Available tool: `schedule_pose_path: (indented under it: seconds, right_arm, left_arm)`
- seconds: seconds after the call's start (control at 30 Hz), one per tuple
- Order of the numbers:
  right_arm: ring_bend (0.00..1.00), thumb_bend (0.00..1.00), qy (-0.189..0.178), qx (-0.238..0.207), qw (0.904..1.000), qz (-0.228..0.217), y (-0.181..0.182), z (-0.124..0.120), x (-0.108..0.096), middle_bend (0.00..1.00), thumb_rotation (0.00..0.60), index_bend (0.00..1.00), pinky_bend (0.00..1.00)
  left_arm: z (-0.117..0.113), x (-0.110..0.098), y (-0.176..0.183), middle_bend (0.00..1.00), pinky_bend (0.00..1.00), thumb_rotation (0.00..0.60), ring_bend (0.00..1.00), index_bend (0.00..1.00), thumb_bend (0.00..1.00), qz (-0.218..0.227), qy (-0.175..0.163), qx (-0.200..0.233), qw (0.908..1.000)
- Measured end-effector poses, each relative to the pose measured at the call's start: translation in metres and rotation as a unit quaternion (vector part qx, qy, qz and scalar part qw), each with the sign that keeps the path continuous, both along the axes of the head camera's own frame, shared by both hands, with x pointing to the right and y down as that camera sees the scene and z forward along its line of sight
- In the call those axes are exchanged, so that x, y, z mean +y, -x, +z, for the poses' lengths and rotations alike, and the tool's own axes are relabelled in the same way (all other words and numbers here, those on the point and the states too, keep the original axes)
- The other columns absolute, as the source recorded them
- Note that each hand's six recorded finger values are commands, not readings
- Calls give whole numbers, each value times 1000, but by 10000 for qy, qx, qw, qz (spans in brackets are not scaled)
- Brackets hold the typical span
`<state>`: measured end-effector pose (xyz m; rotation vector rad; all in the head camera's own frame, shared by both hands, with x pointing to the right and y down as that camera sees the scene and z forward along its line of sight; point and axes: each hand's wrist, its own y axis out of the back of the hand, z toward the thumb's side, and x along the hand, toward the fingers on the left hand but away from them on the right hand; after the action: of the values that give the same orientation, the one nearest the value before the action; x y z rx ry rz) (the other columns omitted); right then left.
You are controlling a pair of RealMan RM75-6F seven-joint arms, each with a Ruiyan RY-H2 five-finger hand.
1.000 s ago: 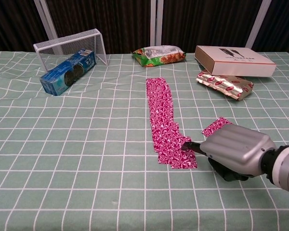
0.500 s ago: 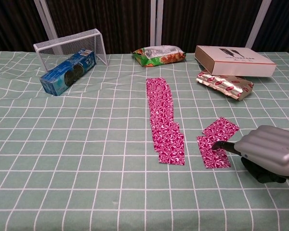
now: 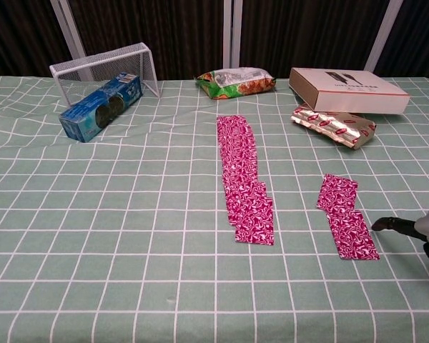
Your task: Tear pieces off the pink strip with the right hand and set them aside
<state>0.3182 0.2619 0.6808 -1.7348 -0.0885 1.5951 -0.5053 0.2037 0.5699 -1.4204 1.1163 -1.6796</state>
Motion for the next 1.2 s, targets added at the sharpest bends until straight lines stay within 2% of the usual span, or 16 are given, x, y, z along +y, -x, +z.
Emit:
schedule_pose_path:
  seconds: [0.27, 0.57, 0.83, 1.2]
  right_arm:
    - [787, 1000, -43, 90, 9995, 299, -24, -4, 1, 831, 600, 128, 722]
    - [787, 1000, -282, -501, 9980, 268, 8, -3, -14, 831, 600, 128, 722]
    - [788, 1000, -44, -688, 9975, 167, 39, 15, -14, 831, 600, 127, 722]
    - [788, 1000, 196, -499, 9983, 209, 33, 26, -9, 831, 600, 126, 722]
  left_arm:
    - [1, -2, -6, 0, 29, 600, 0, 24, 123, 69, -7, 22, 10000]
    - [0, -2, -4, 0, 28, 600, 0, 24, 124, 47, -27, 18, 10000]
    - [0, 1, 2, 0, 29, 600, 0, 24, 124, -20, 9, 1, 10000]
    - [1, 1, 2, 0, 28, 600, 0, 24, 124, 17, 25, 0, 10000]
